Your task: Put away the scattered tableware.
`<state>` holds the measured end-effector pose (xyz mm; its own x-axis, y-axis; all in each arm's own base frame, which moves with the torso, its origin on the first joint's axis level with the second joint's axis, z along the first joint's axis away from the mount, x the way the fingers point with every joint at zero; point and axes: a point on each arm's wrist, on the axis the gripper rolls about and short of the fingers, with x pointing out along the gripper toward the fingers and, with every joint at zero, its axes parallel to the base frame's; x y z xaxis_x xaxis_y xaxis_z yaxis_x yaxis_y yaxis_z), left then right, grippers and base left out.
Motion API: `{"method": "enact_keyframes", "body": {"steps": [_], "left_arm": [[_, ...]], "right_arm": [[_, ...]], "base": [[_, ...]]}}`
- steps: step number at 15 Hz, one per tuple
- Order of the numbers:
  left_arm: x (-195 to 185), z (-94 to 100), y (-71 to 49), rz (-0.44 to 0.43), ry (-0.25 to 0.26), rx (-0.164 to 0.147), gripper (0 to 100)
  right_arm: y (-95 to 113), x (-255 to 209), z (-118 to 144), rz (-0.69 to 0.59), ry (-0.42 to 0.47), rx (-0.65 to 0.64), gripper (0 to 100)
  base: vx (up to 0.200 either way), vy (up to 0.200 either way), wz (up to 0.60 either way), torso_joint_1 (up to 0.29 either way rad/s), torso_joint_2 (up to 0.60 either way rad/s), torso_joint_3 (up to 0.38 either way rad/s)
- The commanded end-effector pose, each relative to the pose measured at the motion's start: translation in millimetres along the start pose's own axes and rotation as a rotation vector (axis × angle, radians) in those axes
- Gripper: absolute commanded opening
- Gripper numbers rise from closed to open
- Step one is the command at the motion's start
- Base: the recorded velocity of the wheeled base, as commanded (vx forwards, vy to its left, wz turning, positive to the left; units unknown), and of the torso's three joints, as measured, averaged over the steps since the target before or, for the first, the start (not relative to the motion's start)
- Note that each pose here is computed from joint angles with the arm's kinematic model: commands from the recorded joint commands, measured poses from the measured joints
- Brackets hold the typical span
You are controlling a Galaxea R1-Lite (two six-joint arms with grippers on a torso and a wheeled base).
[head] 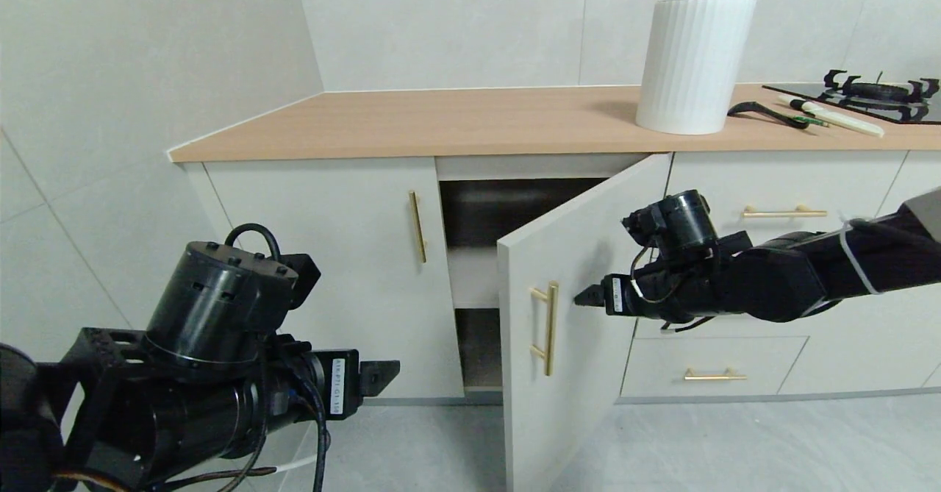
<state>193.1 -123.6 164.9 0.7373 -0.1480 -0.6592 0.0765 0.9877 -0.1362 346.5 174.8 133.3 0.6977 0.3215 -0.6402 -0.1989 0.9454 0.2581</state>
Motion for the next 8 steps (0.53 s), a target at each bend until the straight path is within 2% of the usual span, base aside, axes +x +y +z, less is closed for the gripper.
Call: {"method": "enact_keyframes", "body": {"steps": [1,3,6,8], "left_arm": [[2,-0.6,-0.4,0.002,0.004,0.001,100],[4,-0.9,-1.1,0.004,0.008,0.003,100],[4,-0.9,-1.0,0.007,0.007,0.003,100],[4,-0.8,-0.9,0.012,0.004,0.003,100]], "right_arm": [[-2,23,-9,-0.01,0.021,0.004,100],[-2,37,-7,0.008,-0.042,0.017,100],[0,54,-2,0.014,-0.147,0.121,100],[0,62,0,-0.004,-0.174,0.139,100]], "base": [[0.0,0.0,0.0,0.0,0.0,0.0],[0.0,0.0,0.0,0.0,0.0,0.0],[0.0,0.0,0.0,0.0,0.0,0.0],[0.0,0.0,0.0,0.0,0.0,0.0]]}}
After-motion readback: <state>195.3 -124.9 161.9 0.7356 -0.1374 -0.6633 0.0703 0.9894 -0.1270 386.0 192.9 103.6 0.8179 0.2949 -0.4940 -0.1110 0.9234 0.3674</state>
